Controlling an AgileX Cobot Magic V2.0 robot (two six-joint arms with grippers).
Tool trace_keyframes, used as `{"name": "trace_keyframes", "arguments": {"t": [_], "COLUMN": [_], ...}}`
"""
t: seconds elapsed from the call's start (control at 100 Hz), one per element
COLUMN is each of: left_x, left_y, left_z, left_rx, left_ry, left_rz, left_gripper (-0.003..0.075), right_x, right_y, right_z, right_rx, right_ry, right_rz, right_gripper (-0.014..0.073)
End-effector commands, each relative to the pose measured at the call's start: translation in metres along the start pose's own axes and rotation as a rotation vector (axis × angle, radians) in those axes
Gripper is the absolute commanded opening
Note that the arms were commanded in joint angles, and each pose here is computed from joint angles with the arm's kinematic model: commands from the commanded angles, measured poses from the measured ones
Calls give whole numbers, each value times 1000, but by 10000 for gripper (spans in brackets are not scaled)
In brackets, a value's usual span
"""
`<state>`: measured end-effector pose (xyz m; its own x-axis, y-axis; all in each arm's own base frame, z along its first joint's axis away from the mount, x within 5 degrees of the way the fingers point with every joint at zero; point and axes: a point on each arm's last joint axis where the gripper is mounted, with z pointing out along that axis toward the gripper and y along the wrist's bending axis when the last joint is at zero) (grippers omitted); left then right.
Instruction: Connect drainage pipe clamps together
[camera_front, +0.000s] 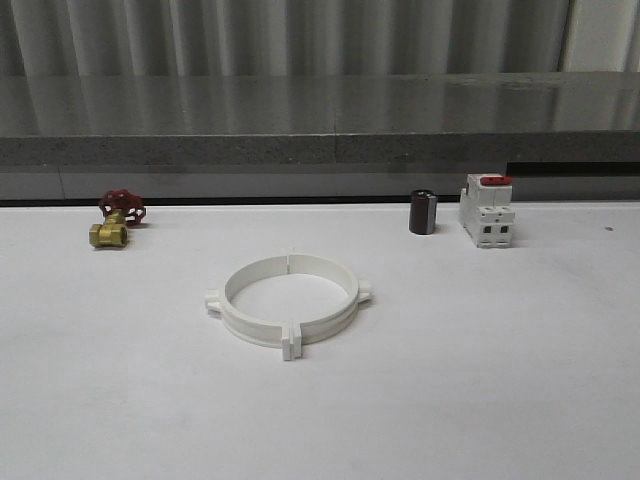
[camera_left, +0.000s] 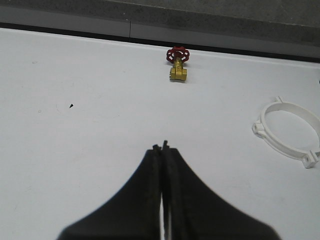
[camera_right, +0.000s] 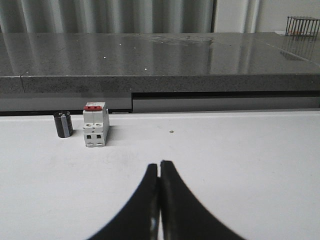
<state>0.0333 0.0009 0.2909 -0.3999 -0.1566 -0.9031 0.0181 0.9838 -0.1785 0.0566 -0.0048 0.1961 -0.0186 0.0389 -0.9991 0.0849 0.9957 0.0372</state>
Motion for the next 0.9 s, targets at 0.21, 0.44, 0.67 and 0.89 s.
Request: {"name": "trace_keyframes", "arguments": {"t": [0.21,0.44,0.67,0.89], "left_x": [-14,-12,-6,32], "left_y": [-3,0,-4,4], "left_z": [-3,-3,23,39], "left_rx": [20,-15,39,11], "left_ry": [-87,-71,-366,-422], "left_rz": [3,31,162,166], "left_gripper": [-20,-20,-20,-20], "right_x": [-13,-13,-13,-13], "right_y": [1,1,1,1], "right_z": [-3,-3,-3,-3], "right_rx": [-5,-5,-5,-5], "right_ry": [-111,-111,-111,-111], "right_rz": [-9,-9,-9,-9], "right_gripper": [-66,-66,-66,-66]}}
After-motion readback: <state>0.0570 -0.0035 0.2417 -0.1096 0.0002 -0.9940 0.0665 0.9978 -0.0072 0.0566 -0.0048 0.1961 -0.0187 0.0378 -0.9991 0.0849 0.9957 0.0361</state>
